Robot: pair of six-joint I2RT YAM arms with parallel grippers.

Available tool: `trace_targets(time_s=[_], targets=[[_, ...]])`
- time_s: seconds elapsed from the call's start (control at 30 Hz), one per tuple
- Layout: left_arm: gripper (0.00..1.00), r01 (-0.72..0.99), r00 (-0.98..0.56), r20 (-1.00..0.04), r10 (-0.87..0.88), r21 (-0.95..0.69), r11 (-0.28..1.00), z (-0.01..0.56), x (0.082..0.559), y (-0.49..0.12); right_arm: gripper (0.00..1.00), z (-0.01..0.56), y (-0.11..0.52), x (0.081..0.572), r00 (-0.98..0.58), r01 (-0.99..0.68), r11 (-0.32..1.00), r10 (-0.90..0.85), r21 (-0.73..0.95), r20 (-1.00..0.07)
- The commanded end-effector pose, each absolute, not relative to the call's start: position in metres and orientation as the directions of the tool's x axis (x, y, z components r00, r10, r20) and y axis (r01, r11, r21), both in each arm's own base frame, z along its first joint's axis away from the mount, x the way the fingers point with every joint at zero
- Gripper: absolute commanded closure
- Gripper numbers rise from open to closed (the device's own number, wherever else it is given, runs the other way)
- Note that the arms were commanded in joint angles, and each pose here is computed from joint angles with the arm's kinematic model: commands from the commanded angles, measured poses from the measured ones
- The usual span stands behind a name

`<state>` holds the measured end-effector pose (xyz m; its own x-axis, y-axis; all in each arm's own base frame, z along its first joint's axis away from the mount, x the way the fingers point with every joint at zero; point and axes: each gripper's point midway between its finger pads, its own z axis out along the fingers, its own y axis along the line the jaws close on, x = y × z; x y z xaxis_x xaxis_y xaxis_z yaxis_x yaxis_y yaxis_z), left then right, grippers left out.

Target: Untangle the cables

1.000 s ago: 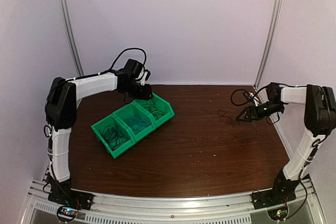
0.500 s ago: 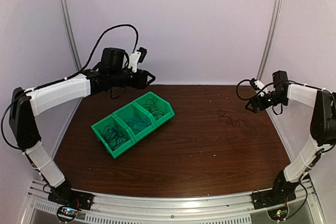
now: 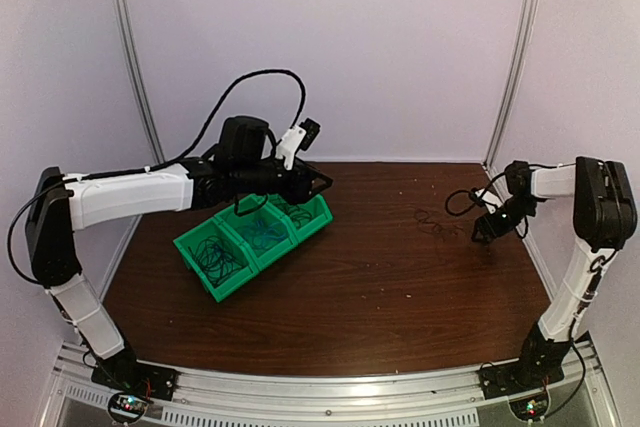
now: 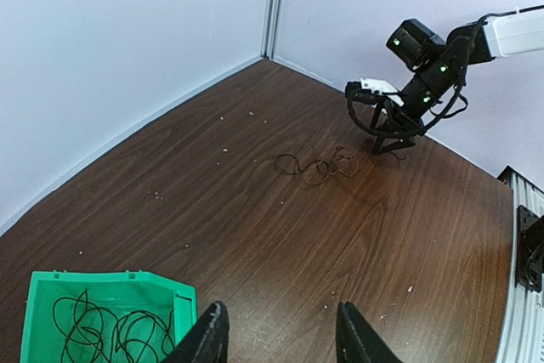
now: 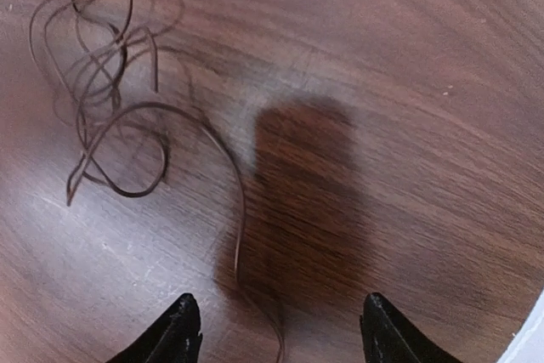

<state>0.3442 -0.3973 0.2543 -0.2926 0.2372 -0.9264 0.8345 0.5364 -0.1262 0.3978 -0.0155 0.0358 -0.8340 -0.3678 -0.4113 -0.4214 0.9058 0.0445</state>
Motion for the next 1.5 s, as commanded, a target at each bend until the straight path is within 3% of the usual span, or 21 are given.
trace_targets(time_s=[0.0, 0.1, 0.23, 0.3, 0.47, 0.7, 0.87, 1.13, 1.47], targets=[[0.56, 0.855, -0.262, -0.945, 0.197, -0.133, 0.502, 0.261, 0.344, -0.407, 0.4, 0.011, -0.014, 0.391, -0.858, -0.428, 0.899, -0.371, 0.097, -0.355], [0.56, 0.855, -0.261, -0.945, 0.195, -0.132, 0.502, 0.261, 0.343, -0.408, 0.5, 0.008, -0.007, 0.388, -0.854, -0.449, 0.883, -0.379, 0.138, -0.358], [0.56, 0.849, -0.266, -0.945, 0.188, -0.138, 0.511, 0.257, 0.345, -0.408, 0.9, 0.009, 0.0, 0.386, -0.845, -0.47, 0.866, -0.388, 0.169, -0.368], [0.56, 0.845, -0.277, -0.944, 0.178, -0.151, 0.514, 0.253, 0.346, -0.409, 1.0, 0.019, 0.004, 0.386, -0.836, -0.482, 0.858, -0.389, 0.177, -0.388], [0.56, 0.848, -0.289, -0.948, 0.131, -0.191, 0.494, 0.246, 0.347, -0.419, 1.0, 0.089, 0.042, 0.38, -0.754, -0.58, 0.796, -0.444, 0.173, -0.484], [0.54, 0.893, -0.169, -0.982, 0.078, -0.119, 0.434, 0.252, 0.336, -0.435, 1.0, 0.239, 0.133, 0.356, -0.417, -0.801, 0.598, -0.581, -0.018, -0.699], [0.52, 0.911, -0.057, -0.998, 0.012, -0.047, 0.409, 0.27, 0.322, -0.446, 1.0, 0.31, 0.183, 0.328, -0.219, -0.875, 0.47, -0.599, -0.117, -0.77], [0.48, 0.895, 0.079, -0.992, -0.099, 0.027, 0.444, 0.289, 0.307, -0.461, 1.0, 0.348, 0.226, 0.303, -0.107, -0.931, 0.348, -0.558, -0.114, -0.823], [0.54, 0.912, -0.047, -0.997, -0.063, -0.069, 0.405, 0.236, 0.312, -0.478, 1.0, 0.366, 0.235, 0.297, -0.08, -0.937, 0.33, -0.53, -0.118, -0.844]])
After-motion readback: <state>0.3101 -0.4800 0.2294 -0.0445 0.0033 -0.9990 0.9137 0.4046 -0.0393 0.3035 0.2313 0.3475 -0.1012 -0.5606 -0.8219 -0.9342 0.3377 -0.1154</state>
